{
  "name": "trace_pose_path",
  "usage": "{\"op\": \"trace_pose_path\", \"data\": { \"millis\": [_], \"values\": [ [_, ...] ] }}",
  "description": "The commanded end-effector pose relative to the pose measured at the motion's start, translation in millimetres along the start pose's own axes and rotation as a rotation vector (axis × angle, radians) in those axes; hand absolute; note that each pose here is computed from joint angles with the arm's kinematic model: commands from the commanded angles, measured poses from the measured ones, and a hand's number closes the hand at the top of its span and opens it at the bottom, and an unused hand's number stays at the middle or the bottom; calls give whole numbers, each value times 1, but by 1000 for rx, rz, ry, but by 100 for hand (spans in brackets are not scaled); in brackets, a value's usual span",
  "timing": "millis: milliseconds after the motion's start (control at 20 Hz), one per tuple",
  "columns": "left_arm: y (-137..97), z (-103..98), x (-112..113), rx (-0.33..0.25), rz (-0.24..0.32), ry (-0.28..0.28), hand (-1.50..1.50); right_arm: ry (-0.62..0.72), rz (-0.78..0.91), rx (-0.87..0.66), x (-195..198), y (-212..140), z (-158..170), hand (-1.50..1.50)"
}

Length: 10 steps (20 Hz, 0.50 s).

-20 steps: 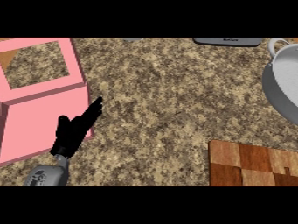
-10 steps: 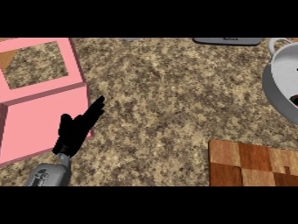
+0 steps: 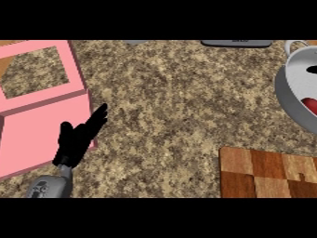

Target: Pick the tomato from the cutting board and place it in the pot

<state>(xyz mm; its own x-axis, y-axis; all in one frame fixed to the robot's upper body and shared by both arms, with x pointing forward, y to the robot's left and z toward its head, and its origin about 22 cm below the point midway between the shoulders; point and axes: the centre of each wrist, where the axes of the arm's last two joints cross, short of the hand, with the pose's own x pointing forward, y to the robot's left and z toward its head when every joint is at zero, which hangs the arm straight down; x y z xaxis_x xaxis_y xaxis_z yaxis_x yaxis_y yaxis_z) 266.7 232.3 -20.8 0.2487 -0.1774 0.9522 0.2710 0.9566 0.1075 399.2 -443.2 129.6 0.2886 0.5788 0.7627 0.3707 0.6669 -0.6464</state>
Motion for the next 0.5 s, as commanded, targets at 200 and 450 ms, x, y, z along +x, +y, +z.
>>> {"op": "trace_pose_path", "data": {
  "millis": [200,450],
  "values": [
    [1,1,-5,4,1,-6,0,-22,-303,-340,-28,-62,5,-150],
    [3,7,2,12,-8,-17,0,-59,-378,-364,-53,-106,16,-150]
  ]
}}
